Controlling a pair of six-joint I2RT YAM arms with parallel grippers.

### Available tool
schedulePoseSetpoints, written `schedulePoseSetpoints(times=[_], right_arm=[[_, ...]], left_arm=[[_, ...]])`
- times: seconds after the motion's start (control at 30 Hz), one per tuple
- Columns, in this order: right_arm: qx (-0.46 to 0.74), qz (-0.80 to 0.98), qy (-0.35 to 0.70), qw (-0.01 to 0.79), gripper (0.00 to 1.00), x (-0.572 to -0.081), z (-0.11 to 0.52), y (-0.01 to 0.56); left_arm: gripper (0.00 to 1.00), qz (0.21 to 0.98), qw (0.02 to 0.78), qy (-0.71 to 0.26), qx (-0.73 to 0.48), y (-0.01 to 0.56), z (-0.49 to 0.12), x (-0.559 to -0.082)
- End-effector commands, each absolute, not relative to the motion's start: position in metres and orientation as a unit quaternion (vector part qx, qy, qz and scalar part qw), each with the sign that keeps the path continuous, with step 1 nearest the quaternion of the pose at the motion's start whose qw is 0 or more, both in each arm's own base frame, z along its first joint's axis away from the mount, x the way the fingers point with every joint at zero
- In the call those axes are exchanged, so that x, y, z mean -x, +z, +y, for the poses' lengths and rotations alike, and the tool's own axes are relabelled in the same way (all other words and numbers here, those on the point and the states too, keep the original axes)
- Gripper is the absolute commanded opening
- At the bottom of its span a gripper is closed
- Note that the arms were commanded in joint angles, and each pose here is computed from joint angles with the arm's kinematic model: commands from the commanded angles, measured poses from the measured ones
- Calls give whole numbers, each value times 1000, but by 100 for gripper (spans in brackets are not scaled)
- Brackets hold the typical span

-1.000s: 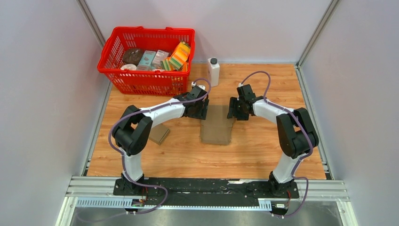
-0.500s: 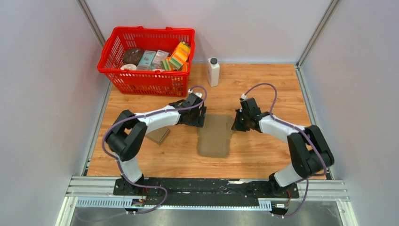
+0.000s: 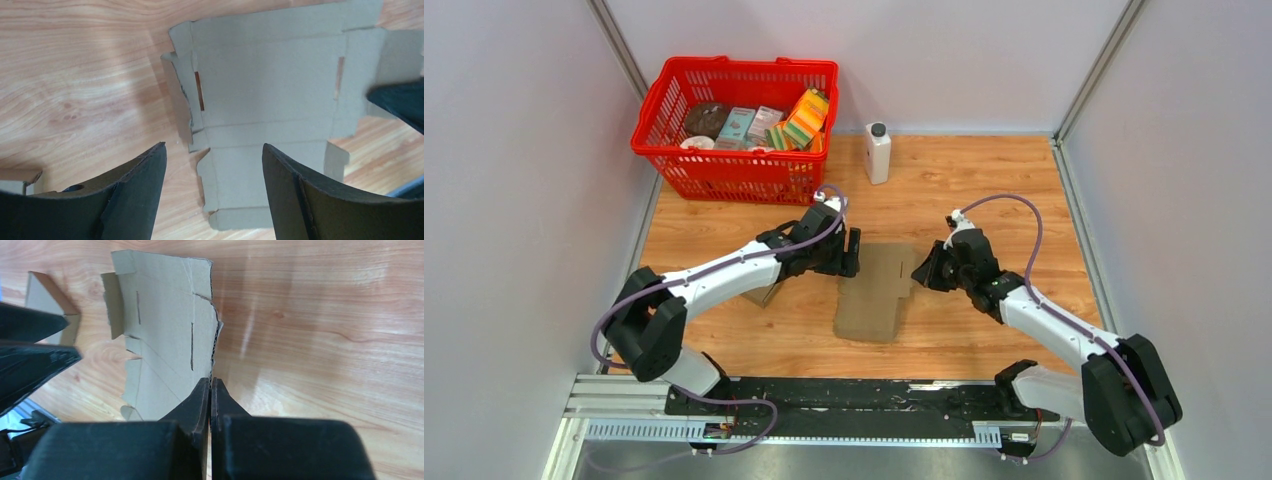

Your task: Fold the paper box

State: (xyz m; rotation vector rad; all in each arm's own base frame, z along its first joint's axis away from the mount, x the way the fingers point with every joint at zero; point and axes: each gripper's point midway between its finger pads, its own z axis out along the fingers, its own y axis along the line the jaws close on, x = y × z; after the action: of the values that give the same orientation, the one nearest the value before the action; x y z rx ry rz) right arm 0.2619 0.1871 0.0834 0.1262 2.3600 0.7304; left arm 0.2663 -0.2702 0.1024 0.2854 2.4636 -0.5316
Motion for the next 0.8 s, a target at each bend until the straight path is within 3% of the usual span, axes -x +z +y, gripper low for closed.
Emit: schedulePoseSetpoints(times=[0.0, 0.1, 0.2, 0.33, 0.4, 0.5, 0.53, 0.73, 0.77], right_arm=[[-59, 872, 323, 363, 0, -264, 196, 110], [-63, 866, 339, 362, 0, -261, 199, 113], [-66, 866, 351, 351, 0, -254, 200, 108], [-56, 856, 372, 356, 0, -250, 205, 112], [-52, 855, 375, 354, 0, -247, 205, 111], [-40, 850, 385, 356, 0, -244, 208, 113], [-35, 845, 395, 358, 0, -243, 210, 117], [28, 846, 407, 343, 0, -233, 219, 116], [43, 850, 397, 343, 4, -234, 218, 114]], left_arm=[[77, 940, 297, -141, -91, 84, -264, -278], [73, 941, 293, -149, -80, 68, -269, -282], [61, 942, 299, -137, -70, 60, -265, -286], [31, 939, 311, -129, -64, 62, -254, -289], [26, 939, 311, -130, -71, 61, -250, -288], [10, 936, 310, -144, -82, 64, -249, -284], [1, 935, 311, -145, -87, 65, -248, -283], [0, 908, 335, -202, -153, 82, -256, -270], [0, 905, 325, -217, -170, 76, -255, -258]])
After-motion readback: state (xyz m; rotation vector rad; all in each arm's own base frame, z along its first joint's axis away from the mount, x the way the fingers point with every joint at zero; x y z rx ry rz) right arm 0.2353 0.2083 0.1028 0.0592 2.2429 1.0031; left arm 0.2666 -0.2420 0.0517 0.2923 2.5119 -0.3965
